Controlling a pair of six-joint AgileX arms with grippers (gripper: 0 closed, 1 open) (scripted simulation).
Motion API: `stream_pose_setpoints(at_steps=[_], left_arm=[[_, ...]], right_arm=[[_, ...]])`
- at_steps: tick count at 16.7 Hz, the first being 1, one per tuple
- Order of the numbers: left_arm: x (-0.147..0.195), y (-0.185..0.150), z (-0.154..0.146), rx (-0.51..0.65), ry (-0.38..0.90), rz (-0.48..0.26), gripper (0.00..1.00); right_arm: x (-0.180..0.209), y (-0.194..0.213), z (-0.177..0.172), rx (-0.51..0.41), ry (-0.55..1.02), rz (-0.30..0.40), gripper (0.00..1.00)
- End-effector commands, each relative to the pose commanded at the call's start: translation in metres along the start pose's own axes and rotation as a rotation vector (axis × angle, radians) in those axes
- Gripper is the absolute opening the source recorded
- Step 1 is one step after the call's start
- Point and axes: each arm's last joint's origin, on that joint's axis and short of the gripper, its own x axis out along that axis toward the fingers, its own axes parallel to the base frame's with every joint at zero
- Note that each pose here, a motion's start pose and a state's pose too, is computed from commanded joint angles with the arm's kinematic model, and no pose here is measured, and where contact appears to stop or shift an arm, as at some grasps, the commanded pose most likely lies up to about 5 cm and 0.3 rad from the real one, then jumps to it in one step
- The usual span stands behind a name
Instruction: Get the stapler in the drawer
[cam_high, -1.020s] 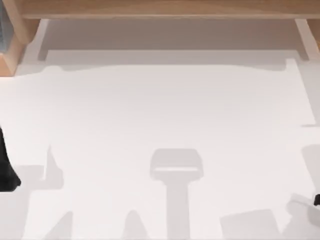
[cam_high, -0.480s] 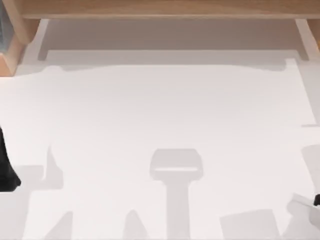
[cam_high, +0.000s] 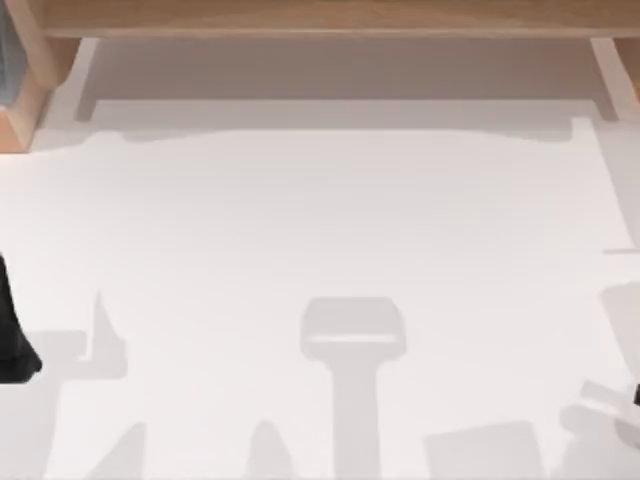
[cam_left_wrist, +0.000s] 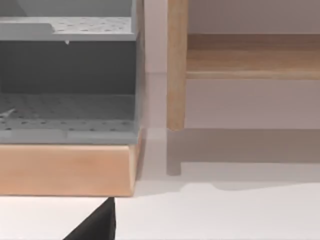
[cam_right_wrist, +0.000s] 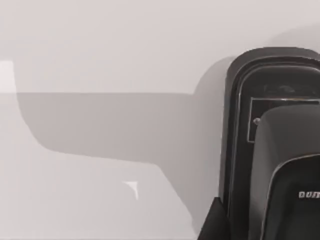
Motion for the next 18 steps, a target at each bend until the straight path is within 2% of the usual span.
stream_pose_setpoints(at_steps=[10, 14, 18], left_arm=[[0.0, 0.0, 0.0, 0.0, 0.0, 0.0, 1.0], [0.0, 0.0, 0.0, 0.0, 0.0, 0.0, 1.0], [0.0, 0.0, 0.0, 0.0, 0.0, 0.0, 1.0]], right_arm=[[-0.02, 0.002, 0.006, -0.009, -0.027, 0.017, 0.0], [-0.053, 0.009, 0.043, -0.049, -0.105, 0.057, 0.0], [-0.108, 0.016, 0.108, -0.113, -0.215, 0.084, 0.0]])
